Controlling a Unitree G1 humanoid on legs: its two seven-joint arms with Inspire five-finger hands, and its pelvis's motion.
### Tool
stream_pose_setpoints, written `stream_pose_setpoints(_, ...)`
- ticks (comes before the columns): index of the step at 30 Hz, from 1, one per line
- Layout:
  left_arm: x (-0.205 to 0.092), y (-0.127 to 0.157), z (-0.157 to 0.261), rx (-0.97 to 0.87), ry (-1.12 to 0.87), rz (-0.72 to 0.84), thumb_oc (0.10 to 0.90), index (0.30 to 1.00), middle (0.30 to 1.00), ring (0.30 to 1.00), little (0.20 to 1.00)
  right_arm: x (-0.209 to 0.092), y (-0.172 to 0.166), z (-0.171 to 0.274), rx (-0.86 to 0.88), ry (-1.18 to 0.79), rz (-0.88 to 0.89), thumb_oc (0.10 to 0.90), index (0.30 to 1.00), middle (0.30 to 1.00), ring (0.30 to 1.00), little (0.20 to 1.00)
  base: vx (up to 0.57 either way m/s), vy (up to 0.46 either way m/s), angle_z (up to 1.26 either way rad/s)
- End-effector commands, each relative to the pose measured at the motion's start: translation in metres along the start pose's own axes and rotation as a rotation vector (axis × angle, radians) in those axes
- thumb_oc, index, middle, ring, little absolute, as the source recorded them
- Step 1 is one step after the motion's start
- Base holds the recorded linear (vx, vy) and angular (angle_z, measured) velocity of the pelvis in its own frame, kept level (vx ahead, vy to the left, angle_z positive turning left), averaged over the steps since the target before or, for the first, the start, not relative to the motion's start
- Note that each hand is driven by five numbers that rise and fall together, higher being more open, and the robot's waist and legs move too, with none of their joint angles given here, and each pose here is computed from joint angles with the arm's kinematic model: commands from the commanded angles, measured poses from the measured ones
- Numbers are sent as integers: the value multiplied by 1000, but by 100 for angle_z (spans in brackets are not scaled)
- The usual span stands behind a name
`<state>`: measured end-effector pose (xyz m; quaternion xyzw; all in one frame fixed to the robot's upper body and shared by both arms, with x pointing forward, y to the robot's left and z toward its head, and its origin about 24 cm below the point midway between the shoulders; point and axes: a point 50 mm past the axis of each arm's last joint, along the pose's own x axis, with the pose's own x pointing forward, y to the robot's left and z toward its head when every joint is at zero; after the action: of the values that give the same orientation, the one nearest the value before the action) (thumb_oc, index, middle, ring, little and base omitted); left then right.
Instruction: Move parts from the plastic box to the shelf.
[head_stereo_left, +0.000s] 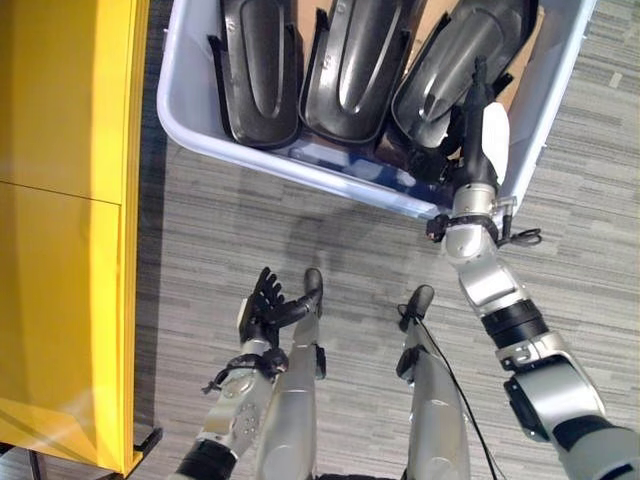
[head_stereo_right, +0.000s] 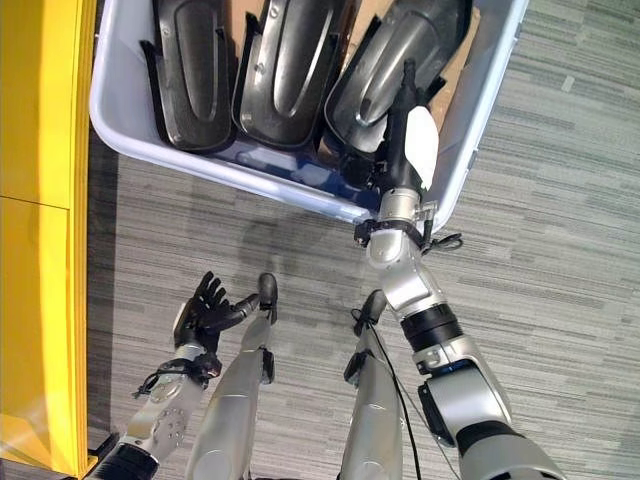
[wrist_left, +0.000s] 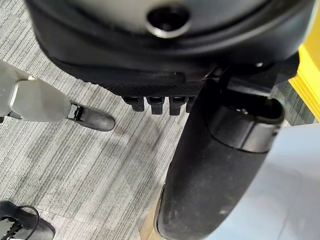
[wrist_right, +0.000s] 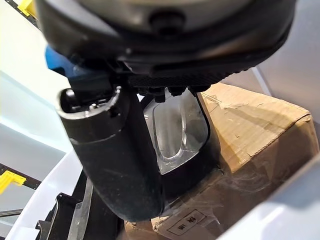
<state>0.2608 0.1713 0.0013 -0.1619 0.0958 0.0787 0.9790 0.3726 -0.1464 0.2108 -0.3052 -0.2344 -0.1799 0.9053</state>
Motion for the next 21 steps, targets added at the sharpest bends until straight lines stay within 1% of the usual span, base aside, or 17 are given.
stream_pose_setpoints(1, -8, 2, 14, 21, -103, -14, 900, 1000, 1000, 1000, 1000, 17, -20, 34, -67, -180, -98, 900, 1000, 1000, 1000, 1000, 0, 0, 0)
stream_pose_setpoints(5, -8, 2, 17, 25, -117, -14, 900, 1000, 1000, 1000, 1000, 18, -34, 40, -123, -223, -166, 900, 1000, 1000, 1000, 1000, 0, 0, 0)
stream_pose_setpoints(11, -9, 2, 16, 26, -114, -5, 900, 1000, 1000, 1000, 1000, 12, -40, 54, -95, -294, -195, 900, 1000, 1000, 1000, 1000, 0, 0, 0)
stream_pose_setpoints(16, -10, 4, 19, 34, -126, 4, 900, 1000, 1000, 1000, 1000, 3, -47, 74, -72, -398, -227, 900, 1000, 1000, 1000, 1000, 0, 0, 0)
stream_pose_setpoints(21, -10, 4, 19, 35, -127, 7, 900, 1000, 1000, 1000, 1000, -2, -49, 82, -65, -440, -242, 900, 1000, 1000, 1000, 1000, 0, 0, 0)
